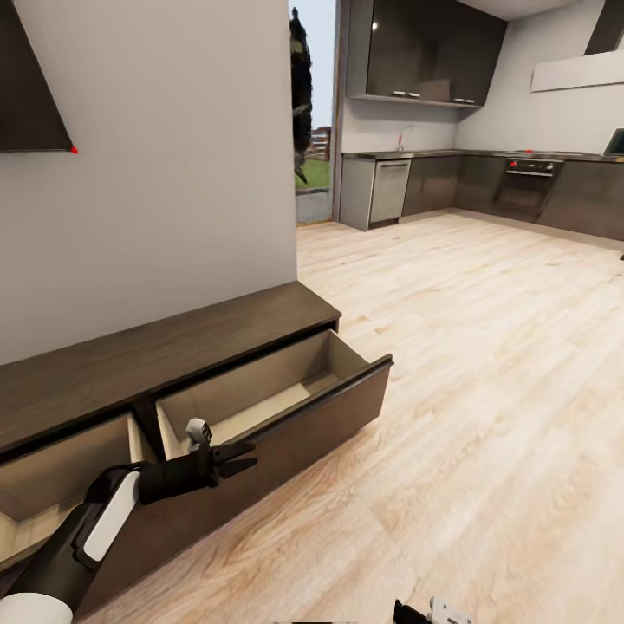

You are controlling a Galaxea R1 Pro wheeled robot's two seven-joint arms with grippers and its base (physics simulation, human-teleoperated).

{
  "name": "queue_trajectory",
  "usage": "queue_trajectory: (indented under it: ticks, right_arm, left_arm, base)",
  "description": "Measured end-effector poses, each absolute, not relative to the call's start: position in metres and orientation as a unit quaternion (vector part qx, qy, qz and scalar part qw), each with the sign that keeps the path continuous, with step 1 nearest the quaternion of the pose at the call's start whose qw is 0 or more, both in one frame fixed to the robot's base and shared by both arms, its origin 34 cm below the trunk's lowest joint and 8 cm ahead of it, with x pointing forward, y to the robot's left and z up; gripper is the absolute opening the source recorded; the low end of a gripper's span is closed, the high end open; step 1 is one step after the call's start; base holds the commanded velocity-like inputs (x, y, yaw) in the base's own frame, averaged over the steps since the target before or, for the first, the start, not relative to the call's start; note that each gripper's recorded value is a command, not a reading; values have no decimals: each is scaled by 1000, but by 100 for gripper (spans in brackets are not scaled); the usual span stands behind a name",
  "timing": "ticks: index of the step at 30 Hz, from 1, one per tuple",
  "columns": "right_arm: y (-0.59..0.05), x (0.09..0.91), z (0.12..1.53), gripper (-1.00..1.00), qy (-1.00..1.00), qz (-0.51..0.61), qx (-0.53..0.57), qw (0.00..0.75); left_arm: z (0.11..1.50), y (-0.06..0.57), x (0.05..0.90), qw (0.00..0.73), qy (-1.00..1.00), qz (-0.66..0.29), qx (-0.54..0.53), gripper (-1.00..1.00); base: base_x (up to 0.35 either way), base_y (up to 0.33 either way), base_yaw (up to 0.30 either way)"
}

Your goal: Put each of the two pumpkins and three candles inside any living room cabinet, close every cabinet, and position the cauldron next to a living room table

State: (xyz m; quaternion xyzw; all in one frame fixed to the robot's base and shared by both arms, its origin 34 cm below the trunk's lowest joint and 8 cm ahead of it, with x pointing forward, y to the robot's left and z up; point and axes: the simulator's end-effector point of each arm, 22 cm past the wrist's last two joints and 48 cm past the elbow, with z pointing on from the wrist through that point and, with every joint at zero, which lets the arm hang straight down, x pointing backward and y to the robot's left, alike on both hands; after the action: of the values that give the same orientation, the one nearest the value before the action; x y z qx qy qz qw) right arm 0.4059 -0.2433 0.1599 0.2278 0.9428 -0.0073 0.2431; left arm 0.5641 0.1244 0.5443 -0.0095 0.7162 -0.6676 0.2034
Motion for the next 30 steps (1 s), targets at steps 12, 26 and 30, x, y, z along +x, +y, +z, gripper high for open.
queue_trajectory:
  ticks: [12, 26, 30]
  right_arm:
    - [-243, 406, 160, 100, 943, -7, 228, 242]
    - [-244, 400, 155, 100, 944, -10, 233, 233]
    - [-245, 393, 149, 100, 946, -14, 233, 224]
  left_arm:
    - [545, 125, 565, 204, 715, -668, -10, 100]
    - [539, 126, 565, 200, 716, -668, -15, 100]
    - [531, 126, 566, 194, 718, -668, -20, 100]
  base:
    - [9, -4, 0]
    - [0, 0, 0]
    - [0, 0, 0]
